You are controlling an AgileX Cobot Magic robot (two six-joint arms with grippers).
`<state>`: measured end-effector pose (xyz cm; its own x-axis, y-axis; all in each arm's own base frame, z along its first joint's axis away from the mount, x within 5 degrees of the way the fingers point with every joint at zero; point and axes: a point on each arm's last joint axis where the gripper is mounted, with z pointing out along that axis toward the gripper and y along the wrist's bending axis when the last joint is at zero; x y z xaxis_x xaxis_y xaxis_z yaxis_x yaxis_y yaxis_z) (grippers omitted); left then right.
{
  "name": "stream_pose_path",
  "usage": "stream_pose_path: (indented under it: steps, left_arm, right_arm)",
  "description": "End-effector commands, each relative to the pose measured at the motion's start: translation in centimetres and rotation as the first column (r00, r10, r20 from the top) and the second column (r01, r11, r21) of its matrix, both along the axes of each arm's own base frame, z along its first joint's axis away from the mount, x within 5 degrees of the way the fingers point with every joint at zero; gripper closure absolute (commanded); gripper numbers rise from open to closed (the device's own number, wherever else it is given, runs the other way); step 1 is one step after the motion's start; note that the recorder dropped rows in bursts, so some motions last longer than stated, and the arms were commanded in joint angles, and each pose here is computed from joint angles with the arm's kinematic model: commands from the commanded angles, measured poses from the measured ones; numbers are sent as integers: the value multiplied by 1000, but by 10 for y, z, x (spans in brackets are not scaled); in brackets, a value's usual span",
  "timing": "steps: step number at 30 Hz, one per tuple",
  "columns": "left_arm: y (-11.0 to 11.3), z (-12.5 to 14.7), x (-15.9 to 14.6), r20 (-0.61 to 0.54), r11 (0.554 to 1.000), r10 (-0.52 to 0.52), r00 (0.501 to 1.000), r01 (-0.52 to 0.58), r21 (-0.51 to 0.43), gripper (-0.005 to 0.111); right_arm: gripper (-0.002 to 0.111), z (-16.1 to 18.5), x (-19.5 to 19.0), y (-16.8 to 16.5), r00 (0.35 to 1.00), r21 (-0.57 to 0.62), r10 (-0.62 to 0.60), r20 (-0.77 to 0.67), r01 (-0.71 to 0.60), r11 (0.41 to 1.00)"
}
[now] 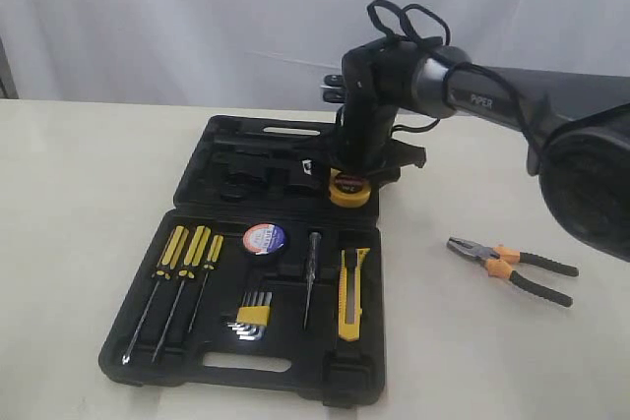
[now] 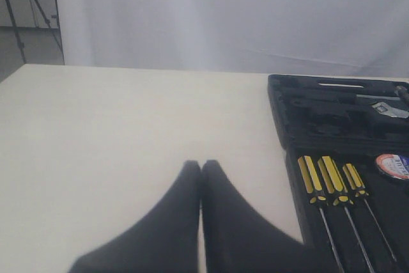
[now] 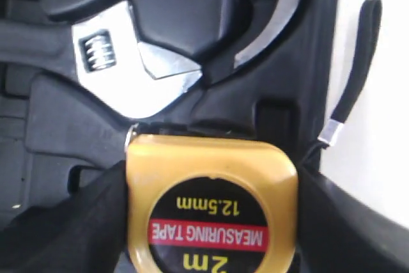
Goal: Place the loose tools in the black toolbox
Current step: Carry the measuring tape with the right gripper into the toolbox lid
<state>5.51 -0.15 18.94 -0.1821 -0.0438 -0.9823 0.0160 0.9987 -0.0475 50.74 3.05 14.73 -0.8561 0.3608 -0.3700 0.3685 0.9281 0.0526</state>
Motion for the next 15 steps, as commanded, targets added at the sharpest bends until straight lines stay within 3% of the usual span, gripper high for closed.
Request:
stream_pose_path:
  steps: [1, 7, 15]
  left_arm:
    - [0, -1, 0, 1, 1000, -2, 1000, 2, -2, 107]
    - [0, -1, 0, 1, 1000, -2, 1000, 2, -2, 107]
    - [0, -1, 0, 1, 1000, -2, 1000, 2, -2, 107]
  right_arm:
    - [109, 2, -1, -5, 1000, -26, -12, -17, 11, 1000]
    - [109, -3, -6, -6, 997, -28, -21, -76, 19, 999]
    - [109, -16, -2, 2, 998, 70, -36, -61, 40, 997]
